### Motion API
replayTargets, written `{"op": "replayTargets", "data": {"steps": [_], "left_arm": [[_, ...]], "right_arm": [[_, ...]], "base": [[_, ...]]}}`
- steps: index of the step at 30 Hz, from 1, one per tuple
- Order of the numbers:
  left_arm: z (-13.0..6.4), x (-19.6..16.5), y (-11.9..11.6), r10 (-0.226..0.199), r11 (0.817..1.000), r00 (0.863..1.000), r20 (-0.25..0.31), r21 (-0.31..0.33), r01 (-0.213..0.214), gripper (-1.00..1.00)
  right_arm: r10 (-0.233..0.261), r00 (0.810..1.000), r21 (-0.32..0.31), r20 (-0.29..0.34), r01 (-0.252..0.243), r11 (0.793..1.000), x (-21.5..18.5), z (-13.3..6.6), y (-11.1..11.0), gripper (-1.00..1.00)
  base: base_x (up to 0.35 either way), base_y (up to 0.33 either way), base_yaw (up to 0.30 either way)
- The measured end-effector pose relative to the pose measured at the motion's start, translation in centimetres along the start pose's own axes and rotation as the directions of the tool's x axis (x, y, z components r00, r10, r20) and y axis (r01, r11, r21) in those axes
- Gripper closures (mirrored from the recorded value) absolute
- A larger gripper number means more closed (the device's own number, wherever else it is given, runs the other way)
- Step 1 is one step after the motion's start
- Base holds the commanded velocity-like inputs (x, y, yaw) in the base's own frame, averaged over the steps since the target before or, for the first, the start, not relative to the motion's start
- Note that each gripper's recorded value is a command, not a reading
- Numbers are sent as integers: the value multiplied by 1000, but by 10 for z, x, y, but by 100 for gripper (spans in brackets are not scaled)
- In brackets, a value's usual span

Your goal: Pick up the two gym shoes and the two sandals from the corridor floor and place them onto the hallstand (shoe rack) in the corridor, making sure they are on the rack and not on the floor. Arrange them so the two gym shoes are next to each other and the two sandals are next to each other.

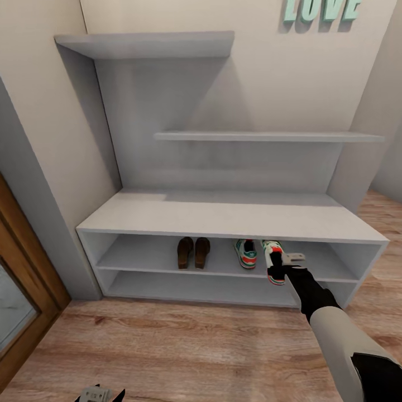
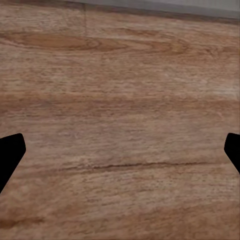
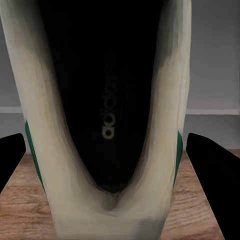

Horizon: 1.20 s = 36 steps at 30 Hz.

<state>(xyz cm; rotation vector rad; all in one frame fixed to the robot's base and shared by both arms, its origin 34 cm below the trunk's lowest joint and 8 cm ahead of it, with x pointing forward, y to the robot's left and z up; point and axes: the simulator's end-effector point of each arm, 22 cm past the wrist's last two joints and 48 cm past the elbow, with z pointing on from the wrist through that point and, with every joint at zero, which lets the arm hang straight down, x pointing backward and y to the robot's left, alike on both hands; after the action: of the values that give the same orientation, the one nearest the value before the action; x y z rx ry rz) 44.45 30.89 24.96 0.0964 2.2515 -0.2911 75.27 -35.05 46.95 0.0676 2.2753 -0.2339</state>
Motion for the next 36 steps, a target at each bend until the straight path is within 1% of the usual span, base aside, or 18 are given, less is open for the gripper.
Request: {"op": "replayTargets", "data": {"steps": [5, 12, 32, 36], "left_arm": [[0, 1, 0, 0, 1000, 1000, -3, 1, 0, -100], [1, 19, 0, -9, 1000, 999, -41, 0, 9, -100], [1, 19, 1, -11, 1000, 999, -41, -2, 10, -100], [1, 20, 1, -10, 1000, 999, -42, -1, 10, -100]], "right_arm": [[-6, 1000, 2, -1, 6, 1000, 0, 0, -1, 100], [-16, 999, 4, -36, 17, 1000, 20, 15, 2, 100], [-17, 999, 4, -39, 18, 1000, 22, 16, 2, 100], [-17, 999, 5, -38, 18, 1000, 21, 16, 2, 100]], "base": [[1, 0, 0], [0, 0, 0], [1, 0, 0], [169, 50, 0]]}}
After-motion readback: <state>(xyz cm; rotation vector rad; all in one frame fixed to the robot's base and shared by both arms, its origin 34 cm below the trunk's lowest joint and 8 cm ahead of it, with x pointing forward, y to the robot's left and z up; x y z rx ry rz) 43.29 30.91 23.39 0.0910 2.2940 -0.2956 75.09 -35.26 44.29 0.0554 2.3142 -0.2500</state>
